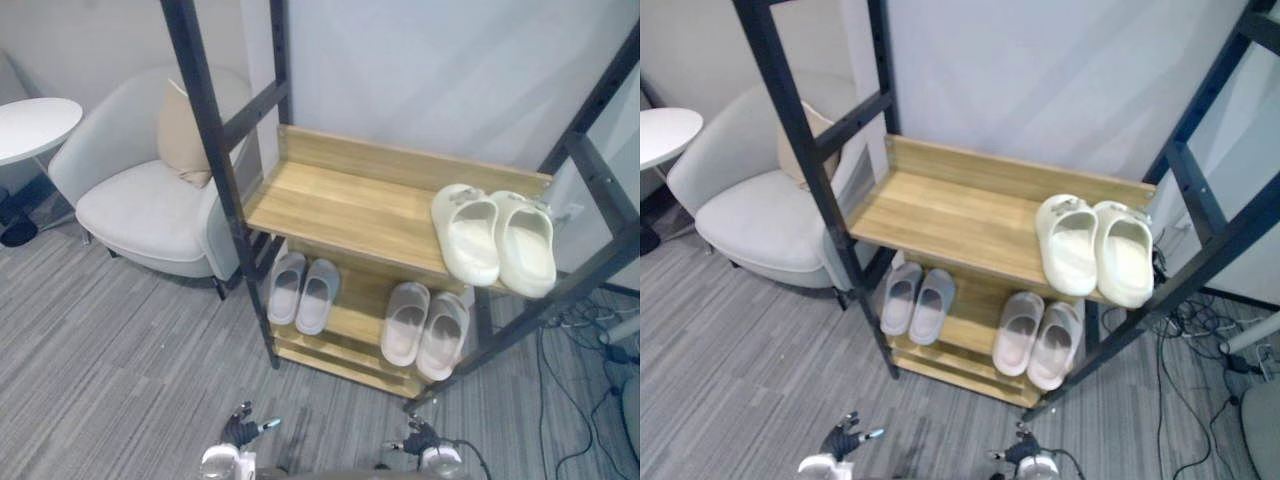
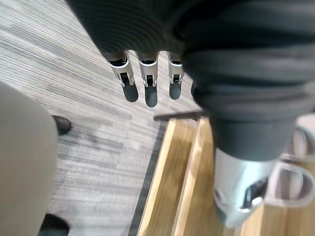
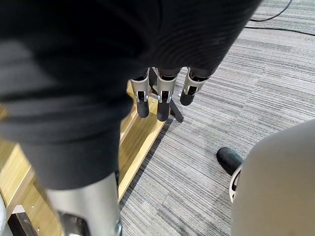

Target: Organize the slippers on the shoe rack

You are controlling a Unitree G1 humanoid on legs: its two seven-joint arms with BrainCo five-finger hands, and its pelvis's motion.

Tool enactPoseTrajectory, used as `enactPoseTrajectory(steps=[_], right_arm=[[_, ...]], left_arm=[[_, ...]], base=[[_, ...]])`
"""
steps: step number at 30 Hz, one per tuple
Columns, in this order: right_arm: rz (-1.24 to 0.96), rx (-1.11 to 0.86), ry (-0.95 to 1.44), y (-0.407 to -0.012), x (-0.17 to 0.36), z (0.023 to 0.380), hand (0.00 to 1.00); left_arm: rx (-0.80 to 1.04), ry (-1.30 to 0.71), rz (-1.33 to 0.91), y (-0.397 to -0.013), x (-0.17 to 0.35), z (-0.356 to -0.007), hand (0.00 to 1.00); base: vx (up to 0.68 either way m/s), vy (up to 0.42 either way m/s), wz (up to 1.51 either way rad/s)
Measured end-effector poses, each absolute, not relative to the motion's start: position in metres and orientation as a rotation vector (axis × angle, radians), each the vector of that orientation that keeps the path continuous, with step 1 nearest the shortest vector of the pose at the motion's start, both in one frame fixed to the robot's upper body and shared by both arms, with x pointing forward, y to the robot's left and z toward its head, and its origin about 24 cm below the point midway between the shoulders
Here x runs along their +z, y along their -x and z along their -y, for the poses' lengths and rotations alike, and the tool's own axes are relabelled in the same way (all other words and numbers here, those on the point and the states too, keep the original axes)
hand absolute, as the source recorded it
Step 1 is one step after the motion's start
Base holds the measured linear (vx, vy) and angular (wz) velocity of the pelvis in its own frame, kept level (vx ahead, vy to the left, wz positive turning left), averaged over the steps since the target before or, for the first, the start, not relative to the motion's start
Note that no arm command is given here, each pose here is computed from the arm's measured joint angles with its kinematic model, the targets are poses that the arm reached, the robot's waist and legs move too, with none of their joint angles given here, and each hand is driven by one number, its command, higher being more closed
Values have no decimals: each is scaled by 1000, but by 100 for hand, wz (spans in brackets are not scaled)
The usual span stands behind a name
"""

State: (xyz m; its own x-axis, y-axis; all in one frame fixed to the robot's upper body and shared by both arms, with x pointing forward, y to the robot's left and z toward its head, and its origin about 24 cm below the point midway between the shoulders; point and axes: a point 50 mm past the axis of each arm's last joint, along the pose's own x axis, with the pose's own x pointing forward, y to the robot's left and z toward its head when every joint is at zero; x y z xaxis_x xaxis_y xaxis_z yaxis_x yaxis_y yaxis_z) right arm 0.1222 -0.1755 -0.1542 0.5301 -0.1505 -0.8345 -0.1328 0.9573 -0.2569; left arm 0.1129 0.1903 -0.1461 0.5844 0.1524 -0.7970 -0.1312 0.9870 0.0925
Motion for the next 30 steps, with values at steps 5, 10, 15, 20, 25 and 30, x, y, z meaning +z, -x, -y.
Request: enactPoseTrajectory(steps=[5,10,15,20,25,30], right_arm=[[-987,0,301,-135,-151,171,0],[-976,33,315,-136,-150,166,0],[-969,40,295,-139,-150,160,0],[-914,52,326,-158,-142,160,0],[-908,28,334,-159,-141,163,0],[-920,-7,279,-157,-142,162,0]], left_arm=[[188,-29,-926,-114,-145,-192,0],[196,-45,-906,-118,-142,-196,0],[204,-57,-889,-124,-140,-196,0],[213,-41,-899,-129,-143,-188,0],[207,-39,-898,-133,-143,-186,0],[227,-36,-887,-136,-141,-190,0]], base=[[0,9,5],[1,-84,96],[-15,-185,90],[-87,-141,66],[-91,13,98],[-49,133,99]])
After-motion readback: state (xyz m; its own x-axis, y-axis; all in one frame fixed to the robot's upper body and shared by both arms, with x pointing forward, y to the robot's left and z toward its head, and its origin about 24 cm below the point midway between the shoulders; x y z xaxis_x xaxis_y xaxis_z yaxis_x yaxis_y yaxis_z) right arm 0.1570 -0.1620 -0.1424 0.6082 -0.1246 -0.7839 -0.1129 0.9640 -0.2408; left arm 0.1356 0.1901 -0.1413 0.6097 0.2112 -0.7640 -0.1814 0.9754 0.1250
